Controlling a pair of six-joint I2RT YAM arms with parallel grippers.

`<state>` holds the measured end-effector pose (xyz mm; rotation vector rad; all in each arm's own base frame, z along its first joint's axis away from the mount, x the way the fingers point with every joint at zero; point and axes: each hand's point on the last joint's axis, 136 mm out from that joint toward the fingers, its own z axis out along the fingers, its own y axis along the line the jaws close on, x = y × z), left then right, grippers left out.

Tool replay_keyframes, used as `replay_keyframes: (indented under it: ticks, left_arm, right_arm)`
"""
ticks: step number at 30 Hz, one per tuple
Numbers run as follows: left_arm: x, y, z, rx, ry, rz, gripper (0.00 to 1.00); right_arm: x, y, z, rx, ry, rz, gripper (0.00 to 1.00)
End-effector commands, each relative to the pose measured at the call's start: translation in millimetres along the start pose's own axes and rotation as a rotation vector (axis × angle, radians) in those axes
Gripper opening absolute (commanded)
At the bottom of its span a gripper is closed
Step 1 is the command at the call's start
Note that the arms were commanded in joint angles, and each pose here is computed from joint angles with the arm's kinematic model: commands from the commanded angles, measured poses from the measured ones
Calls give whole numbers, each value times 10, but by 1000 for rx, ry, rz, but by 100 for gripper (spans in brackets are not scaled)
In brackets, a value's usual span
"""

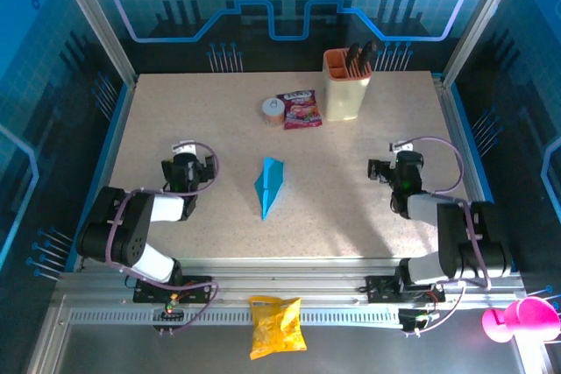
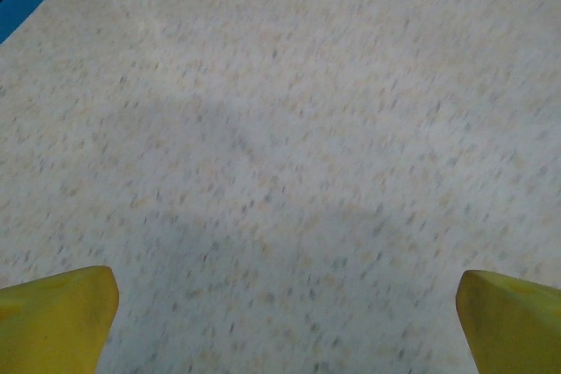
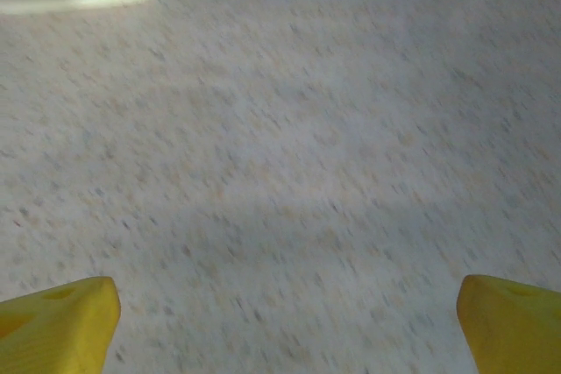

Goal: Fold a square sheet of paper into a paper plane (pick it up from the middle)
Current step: Reset both arms

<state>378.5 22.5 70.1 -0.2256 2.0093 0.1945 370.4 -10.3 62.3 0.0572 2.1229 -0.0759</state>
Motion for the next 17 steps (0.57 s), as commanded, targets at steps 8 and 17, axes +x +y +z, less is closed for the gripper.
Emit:
replay_keyframes:
  ticks: [8,17]
  left_arm:
    - [-306,-146,24,164,-119,-56,100]
    - [-307,-150,21,163,-125,-50,100]
  right_arm:
    - [-486,241,20,-9,-231,-78,99]
    - [-483,258,23,-27,-231,-82,99]
